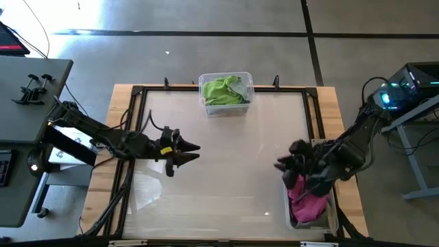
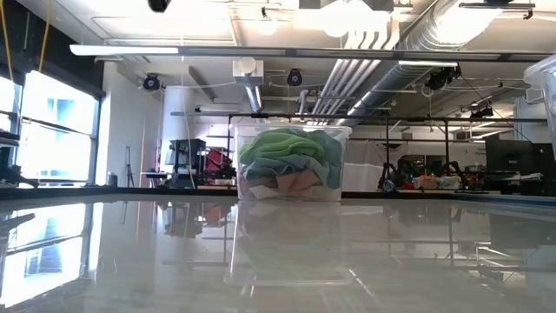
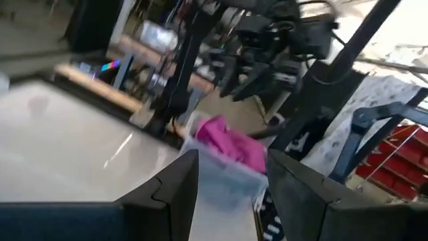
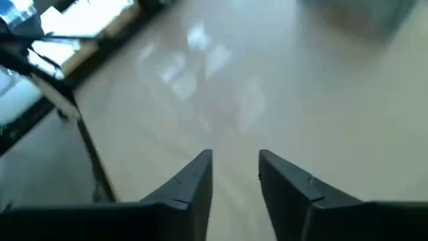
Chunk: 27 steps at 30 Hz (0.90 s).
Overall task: Sort towels by color in basket
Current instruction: Return to Home Position
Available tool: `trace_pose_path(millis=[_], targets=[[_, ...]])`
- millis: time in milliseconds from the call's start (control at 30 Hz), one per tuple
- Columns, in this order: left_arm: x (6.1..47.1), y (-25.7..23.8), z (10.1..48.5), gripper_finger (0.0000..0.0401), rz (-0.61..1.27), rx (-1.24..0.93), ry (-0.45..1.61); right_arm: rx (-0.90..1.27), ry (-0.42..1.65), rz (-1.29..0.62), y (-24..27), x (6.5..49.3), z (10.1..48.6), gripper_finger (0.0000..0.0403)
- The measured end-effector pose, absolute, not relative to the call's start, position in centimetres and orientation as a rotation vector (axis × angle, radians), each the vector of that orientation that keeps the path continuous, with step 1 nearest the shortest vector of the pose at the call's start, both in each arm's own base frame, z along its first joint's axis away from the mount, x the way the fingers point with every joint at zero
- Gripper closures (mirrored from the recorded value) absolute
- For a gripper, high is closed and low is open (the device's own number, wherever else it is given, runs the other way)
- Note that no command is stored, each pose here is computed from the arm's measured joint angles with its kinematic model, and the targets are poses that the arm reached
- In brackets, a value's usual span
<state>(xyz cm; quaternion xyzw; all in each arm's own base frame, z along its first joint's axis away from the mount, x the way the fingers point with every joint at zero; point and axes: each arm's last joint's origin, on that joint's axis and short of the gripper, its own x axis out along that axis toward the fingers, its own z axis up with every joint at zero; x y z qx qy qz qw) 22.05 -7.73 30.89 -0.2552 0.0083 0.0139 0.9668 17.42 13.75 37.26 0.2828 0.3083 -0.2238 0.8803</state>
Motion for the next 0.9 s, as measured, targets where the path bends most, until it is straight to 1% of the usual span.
trace_pose_path(millis=[100,200,267,367,433,567,700,800,900], targets=[[22.1,-7.6,31.3,0.0239,0.031,-0.469,-0.022,0.511,0.572,-0.489,11.6,17.2,38.4,0.0332],[22.2,-7.3,31.3,0.0239,0.050,-0.451,-0.031,0.467,0.523,-0.521,8.7,15.7,39.0,0.0383],[22.3,-7.0,31.3,0.0239,0.064,-0.450,-0.030,0.479,0.471,-0.527,6.6,14.3,38.7,0.0397],[22.4,-6.6,31.3,0.0239,0.088,-0.464,-0.035,0.518,0.383,-0.488,4.3,12.8,36.9,0.0392],[22.5,-6.3,31.2,0.0239,0.102,-0.463,-0.035,0.541,0.313,-0.417,3.4,12.6,35.1,0.0397],[22.7,-5.5,31.2,0.0239,0.157,-0.463,-0.049,0.539,0.174,-0.267,2.3,13.1,30.6,0.0399],[22.9,-4.3,31.2,0.0239,0.241,-0.461,-0.068,0.538,0.092,-0.144,1.1,14.1,26.5,0.0401],[23.0,-3.4,31.2,0.0239,0.289,-0.460,-0.078,0.520,-0.013,-0.021,0.5,14.4,25.2,0.0402],[23.1,-2.6,31.2,0.0239,0.339,-0.459,-0.091,0.494,-0.085,0.045,0.2,14.2,24.7,0.0402]])
